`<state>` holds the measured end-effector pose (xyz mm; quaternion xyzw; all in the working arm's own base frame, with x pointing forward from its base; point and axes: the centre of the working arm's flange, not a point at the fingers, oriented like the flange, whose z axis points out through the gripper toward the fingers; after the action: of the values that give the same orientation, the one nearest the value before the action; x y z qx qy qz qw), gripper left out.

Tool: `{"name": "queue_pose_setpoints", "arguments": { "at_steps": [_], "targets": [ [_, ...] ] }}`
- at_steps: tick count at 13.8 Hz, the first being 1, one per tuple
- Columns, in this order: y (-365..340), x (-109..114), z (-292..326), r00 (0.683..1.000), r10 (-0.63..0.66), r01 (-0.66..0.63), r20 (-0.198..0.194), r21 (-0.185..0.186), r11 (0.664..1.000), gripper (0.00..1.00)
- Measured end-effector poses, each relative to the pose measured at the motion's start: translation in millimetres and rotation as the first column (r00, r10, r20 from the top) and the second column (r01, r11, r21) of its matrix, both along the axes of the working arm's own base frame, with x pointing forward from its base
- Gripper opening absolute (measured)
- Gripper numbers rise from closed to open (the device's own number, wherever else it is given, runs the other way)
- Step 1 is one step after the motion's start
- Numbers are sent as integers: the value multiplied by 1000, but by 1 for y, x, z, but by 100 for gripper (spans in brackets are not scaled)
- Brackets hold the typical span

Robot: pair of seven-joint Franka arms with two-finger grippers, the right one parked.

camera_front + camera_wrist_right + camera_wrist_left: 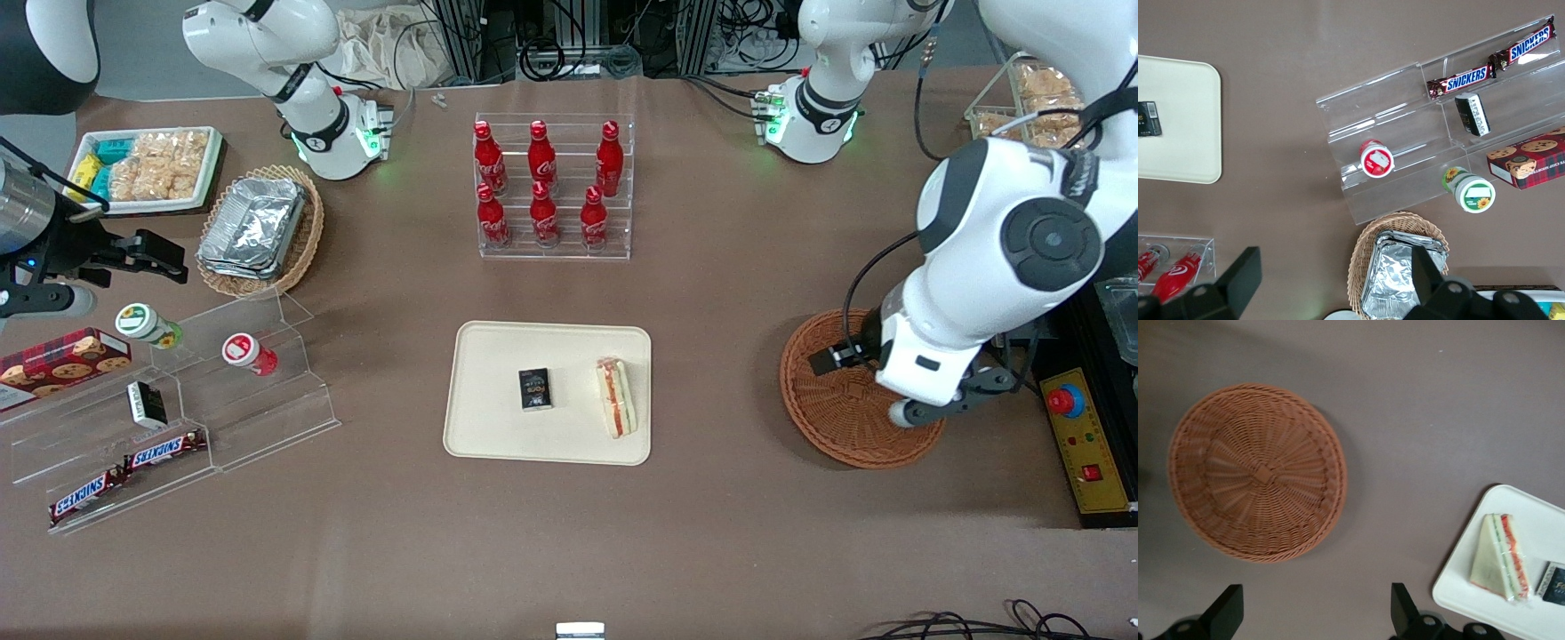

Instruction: Place sandwich from basket to tray

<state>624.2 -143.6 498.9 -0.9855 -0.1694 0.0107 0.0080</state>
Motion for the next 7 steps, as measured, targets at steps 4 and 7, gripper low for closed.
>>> {"name": "queue_pose_setpoints", "arguments": {
  "at_steps": [4, 7],
  "targets": [
    [50, -23, 5, 997, -73, 72, -15, -23, 997, 100],
    [78, -33, 10, 992, -125, 125, -11, -26, 992, 100]
  ]
}}
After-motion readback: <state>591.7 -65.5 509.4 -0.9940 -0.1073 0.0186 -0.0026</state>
